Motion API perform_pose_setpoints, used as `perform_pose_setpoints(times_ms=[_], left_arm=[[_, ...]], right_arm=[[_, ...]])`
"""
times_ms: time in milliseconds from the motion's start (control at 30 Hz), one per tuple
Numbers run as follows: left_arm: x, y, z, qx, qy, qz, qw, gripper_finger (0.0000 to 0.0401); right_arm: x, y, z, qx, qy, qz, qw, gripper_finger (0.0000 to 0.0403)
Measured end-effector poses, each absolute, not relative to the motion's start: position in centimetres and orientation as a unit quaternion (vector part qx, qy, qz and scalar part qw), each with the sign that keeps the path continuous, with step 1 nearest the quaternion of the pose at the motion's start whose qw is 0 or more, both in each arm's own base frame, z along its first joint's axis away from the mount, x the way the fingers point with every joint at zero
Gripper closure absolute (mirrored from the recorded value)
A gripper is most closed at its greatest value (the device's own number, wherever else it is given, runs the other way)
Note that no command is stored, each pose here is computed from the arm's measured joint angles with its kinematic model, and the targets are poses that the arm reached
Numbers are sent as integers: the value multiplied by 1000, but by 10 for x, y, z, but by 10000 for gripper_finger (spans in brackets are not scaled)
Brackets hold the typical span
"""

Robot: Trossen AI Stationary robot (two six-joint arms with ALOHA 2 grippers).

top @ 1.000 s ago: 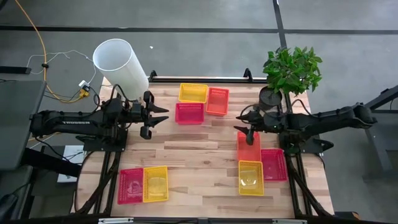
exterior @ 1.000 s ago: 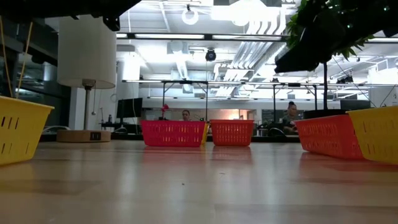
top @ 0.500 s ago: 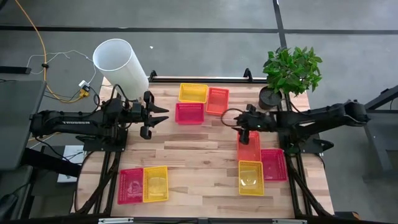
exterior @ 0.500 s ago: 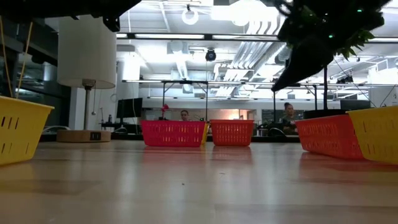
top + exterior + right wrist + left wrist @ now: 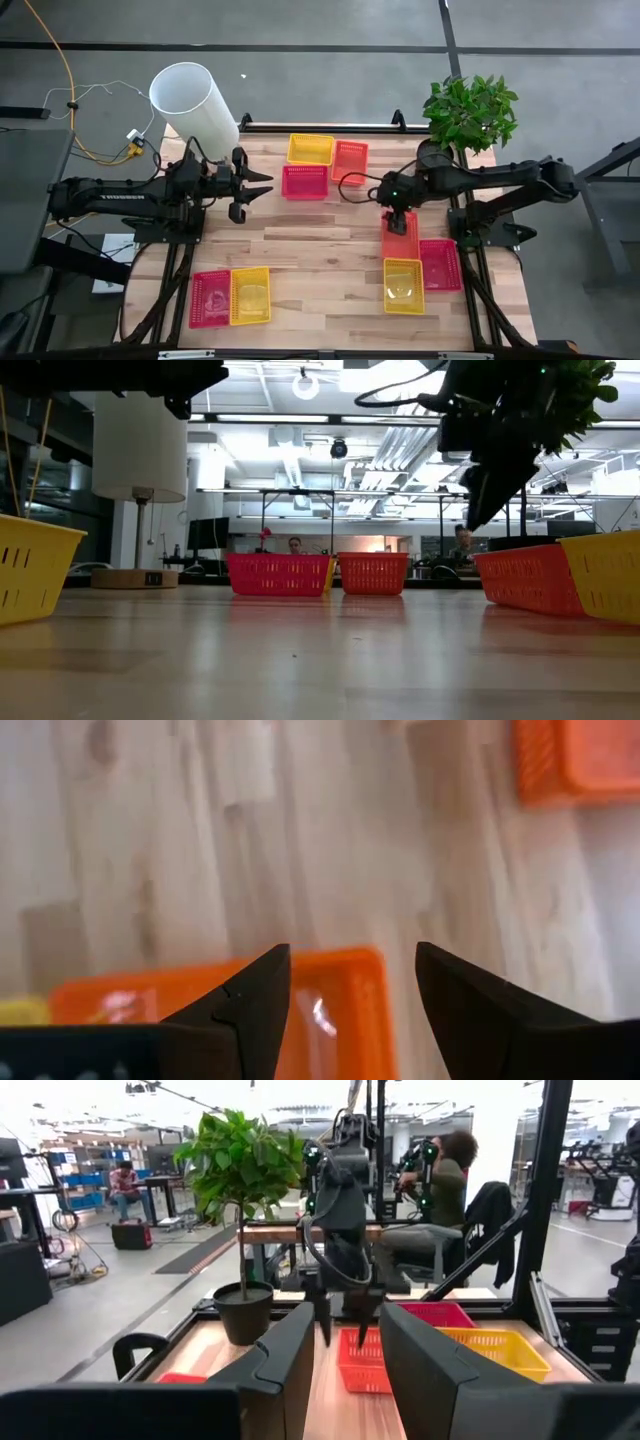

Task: Stack baskets by color
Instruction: Stack the bottom orange bin on the top orange bin

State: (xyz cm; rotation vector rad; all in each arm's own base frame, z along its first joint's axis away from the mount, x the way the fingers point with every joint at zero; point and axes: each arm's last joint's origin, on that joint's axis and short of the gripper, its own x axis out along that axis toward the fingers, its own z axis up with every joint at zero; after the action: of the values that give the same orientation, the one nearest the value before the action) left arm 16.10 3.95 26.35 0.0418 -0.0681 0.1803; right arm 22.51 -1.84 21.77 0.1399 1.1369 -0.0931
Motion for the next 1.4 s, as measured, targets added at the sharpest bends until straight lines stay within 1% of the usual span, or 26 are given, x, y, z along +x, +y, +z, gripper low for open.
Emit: perform_pose_setpoints(times_ms=[100,200,300,367,500,633,700,733,800,867,933,967,1000,1067,1133,1200,1333,1400], left_arm=[[161,40,262,27,-28,90,995,295],[161,40,262,27,-23,90,995,295],[161,40,261,27,-23,90,995,295],[161,40,261,27,-22,90,995,295],[161,40,261,24,-23,90,995,295],[161,40,261,23,-21,90,995,295],[161,40,261,23,-21,90,995,295],[161,40,261,23,-21,90,995,295],[161,40,261,23,-21,90,995,295],[161,40,261,23,-21,90,995,295],[161,40,261,23,-21,90,995,295],[161,40,261,23,-21,90,995,295],[161,40,261,25,-20,90,995,295],[161,40,261,31,-19,90,995,295],[161,40,260,31,-15,90,995,295],[161,40,259,30,-8,90,995,295],[161,40,257,28,-1,92,995,295],[161,40,257,28,1,95,995,295]], right_arm=[[220,-13,220,78,567,-44,819,199],[213,-8,215,85,609,-51,787,199],[210,-8,208,65,641,-85,760,199],[213,-9,204,51,645,-101,756,199],[223,-9,191,37,656,-95,748,199],[229,-10,175,29,685,-91,722,200],[232,-10,168,26,696,-86,713,208],[233,-10,165,23,699,-81,710,218],[235,-10,161,16,704,-72,706,249],[236,-10,159,9,707,-65,704,297],[236,-10,160,8,706,-63,705,358],[235,-10,161,8,704,-63,707,380],[234,-10,164,8,701,-61,710,388],[233,-10,172,3,692,-69,719,385],[235,-11,187,-12,678,-84,730,393],[241,-13,209,-34,648,-98,755,400],[258,-17,261,-94,565,-124,810,402],[268,-19,285,-131,525,-138,830,402]])
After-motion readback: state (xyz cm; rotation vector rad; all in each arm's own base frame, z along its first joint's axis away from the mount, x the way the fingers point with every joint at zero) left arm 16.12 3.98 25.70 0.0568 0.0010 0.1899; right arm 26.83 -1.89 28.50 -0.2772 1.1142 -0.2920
